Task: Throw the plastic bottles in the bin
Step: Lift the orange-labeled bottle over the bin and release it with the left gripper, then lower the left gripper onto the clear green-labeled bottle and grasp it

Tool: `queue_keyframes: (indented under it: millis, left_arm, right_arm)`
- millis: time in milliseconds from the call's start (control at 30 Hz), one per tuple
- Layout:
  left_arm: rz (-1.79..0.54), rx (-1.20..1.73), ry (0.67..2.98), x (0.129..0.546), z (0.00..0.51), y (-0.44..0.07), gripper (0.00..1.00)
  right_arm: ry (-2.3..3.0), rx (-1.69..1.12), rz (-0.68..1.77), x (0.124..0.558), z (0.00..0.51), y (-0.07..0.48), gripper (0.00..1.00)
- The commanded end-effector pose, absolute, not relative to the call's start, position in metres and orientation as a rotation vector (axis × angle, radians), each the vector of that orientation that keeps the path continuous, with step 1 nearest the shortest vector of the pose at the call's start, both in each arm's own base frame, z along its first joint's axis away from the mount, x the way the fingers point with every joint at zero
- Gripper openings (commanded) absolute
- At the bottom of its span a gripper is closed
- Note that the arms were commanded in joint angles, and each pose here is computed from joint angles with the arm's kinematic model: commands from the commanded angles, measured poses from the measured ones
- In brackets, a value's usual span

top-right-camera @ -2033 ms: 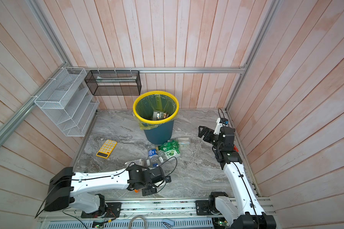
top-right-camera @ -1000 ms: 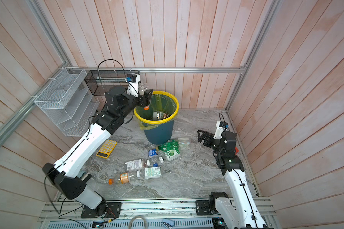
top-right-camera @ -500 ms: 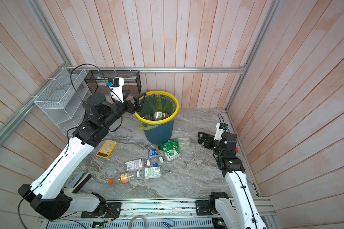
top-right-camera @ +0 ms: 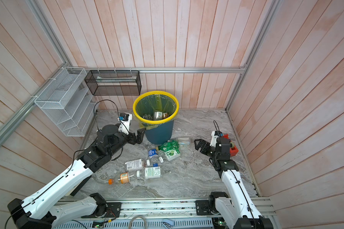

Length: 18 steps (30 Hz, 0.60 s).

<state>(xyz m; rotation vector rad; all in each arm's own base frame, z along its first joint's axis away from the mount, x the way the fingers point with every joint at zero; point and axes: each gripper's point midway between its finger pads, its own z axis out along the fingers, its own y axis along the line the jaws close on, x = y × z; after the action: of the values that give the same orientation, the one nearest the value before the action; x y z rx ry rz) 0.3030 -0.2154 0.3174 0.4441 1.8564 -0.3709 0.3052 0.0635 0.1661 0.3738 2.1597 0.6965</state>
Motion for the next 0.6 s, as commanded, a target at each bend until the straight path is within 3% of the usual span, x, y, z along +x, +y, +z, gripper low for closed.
queue_keyframes:
  millis: [0, 333, 567]
  left_arm:
    - [-0.262, 0.627, 1.937, 0.28, 0.279, -0.222, 1.0]
    - [-0.006, 1.392, 2.098, 0.211, 0.172, -0.264, 1.0]
    - [0.03, 1.695, 2.135, 0.188, 0.126, -0.272, 0.98]
  right_arm:
    - [2.147, 0.386, 0.734, 0.308, 0.164, 0.067, 1.0]
    - [2.159, 0.423, 0.719, 0.314, 0.156, 0.064, 1.0]
    - [2.162, 0.416, 0.692, 0.313, 0.156, 0.061, 1.0]
